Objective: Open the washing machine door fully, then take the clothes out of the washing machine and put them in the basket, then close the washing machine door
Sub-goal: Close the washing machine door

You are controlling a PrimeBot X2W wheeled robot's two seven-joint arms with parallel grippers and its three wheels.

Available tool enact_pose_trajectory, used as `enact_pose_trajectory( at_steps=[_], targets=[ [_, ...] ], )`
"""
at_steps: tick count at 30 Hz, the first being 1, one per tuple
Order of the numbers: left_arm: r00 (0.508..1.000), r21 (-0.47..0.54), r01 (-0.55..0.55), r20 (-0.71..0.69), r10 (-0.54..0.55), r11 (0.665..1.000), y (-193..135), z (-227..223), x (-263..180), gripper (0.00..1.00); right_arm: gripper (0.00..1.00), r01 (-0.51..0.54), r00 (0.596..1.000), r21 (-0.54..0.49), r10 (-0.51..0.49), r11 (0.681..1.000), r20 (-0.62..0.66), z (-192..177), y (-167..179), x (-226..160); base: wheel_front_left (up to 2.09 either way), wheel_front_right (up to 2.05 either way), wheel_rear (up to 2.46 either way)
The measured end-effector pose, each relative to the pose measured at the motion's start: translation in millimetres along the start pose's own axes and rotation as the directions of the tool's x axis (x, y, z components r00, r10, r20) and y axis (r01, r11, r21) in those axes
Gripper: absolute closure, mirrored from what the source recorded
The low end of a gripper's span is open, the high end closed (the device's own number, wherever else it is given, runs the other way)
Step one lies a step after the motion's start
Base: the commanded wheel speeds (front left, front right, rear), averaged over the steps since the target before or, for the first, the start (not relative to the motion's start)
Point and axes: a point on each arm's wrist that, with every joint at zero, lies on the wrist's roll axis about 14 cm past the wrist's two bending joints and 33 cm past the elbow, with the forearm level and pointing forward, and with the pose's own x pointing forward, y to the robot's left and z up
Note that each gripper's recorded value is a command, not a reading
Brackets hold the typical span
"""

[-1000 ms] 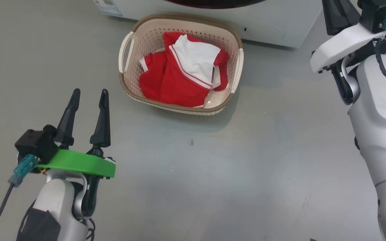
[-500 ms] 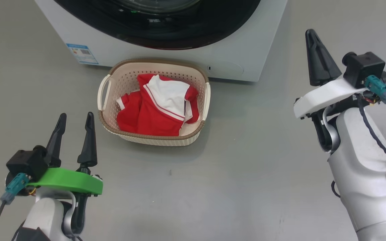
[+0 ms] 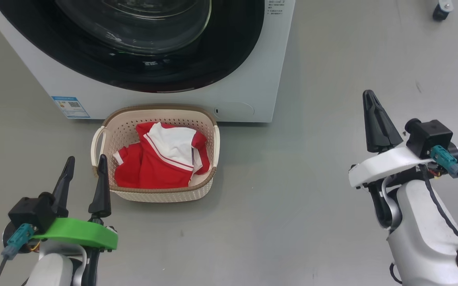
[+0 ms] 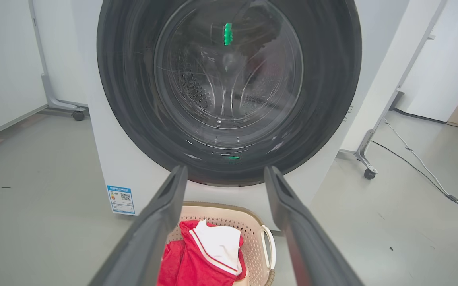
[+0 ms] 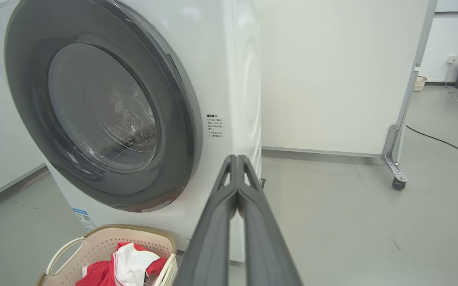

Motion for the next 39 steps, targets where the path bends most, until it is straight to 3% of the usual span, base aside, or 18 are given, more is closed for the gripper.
enact_pose_trajectory(
  at_steps=[9, 10, 11, 12, 39],
  targets=[
    [0.999, 0.004, 0.035, -0.001, -0.035, 0.999, -12.1, -0.8, 1.2, 0.00, 1.00, 0.076, 0.997, 0.002, -0.076, 0.997, 0.011, 2.9, -17.7, -29.9, 0.00, 0.00, 0.00],
    [0.999, 0.007, 0.041, -0.003, -0.041, 0.999, -14.2, -1.5, 1.3, 0.00, 0.89, 0.084, 0.996, 0.003, -0.084, 0.996, 0.014, 3.5, -19.8, -32.6, 0.00, 0.00, 0.00],
    [0.999, 0.009, 0.045, -0.004, -0.045, 0.999, -15.5, -1.8, 1.4, 0.00, 0.53, 0.099, 0.995, 0.003, -0.099, 0.995, 0.016, 4.1, -22.8, -35.2, 0.00, 0.00, 0.00],
    [0.999, 0.010, 0.047, -0.005, -0.047, 0.999, -16.1, -2.0, 1.5, 0.00, 0.00, 0.105, 0.994, 0.005, -0.105, 0.994, 0.018, 4.4, -24.4, -37.4, 0.00, 0.00, 0.00],
    [0.998, 0.031, 0.058, 0.008, -0.058, 0.998, -20.9, 1.4, 0.3, 0.00, 0.00, 0.144, 0.989, -0.013, -0.143, 0.990, 0.025, 5.4, -27.9, -67.2, 0.00, 0.00, 0.00]
  ],
)
